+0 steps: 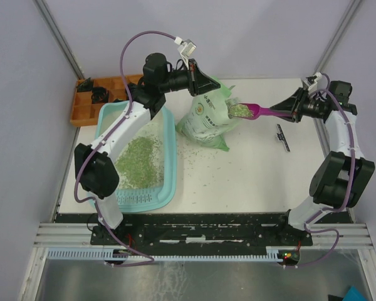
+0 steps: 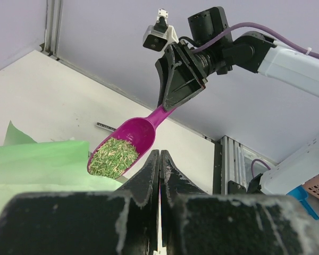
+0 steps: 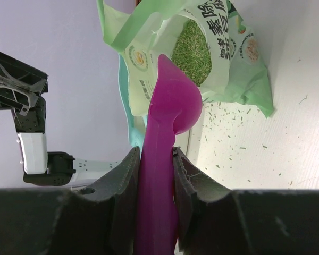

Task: Fill the litter box with clean litter
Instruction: 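Scoop the cat litter from the cat litter bag.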

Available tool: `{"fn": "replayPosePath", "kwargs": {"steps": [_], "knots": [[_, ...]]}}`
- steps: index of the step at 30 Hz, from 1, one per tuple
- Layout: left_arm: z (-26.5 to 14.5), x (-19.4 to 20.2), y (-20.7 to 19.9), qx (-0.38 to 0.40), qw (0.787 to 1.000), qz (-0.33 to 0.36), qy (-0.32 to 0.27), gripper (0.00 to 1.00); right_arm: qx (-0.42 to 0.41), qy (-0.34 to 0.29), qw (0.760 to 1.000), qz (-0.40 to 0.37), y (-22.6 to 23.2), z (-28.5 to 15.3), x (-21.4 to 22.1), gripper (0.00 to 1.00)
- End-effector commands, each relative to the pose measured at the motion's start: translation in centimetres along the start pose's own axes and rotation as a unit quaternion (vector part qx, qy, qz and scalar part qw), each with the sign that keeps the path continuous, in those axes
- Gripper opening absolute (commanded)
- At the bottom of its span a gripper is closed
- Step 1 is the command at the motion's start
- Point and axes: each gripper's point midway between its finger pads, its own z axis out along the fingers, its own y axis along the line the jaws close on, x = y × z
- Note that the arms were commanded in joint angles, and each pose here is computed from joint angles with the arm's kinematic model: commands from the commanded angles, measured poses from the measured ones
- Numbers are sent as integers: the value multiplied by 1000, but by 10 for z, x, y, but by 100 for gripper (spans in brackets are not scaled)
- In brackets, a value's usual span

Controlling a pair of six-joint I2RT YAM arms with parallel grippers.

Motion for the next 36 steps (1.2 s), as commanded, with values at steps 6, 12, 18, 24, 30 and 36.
{"fn": "replayPosePath", "kwargs": {"steps": [6, 12, 18, 24, 30, 36], "knots": [[-12, -38, -34, 22, 997, 68, -34, 3, -34, -21, 998, -47, 37, -18, -14, 2], [-16, -40, -37, 21, 996, 75, -35, 3, -41, -30, 998, -38, 41, -21, -21, 2], [-18, -41, -41, 20, 996, 78, -36, 3, -53, -42, 997, -34, 53, -27, -28, 2], [-24, -53, -50, 16, 994, 94, -49, 3, -63, -44, 996, -34, 63, -33, -28, 2], [-30, -63, -55, 5, 992, 111, -63, 3, -70, -47, 996, -40, 76, -39, -25, 2], [-36, -68, -60, -6, 990, 123, -73, 3, -81, -58, 993, -58, 100, -46, -24, 2]]}}
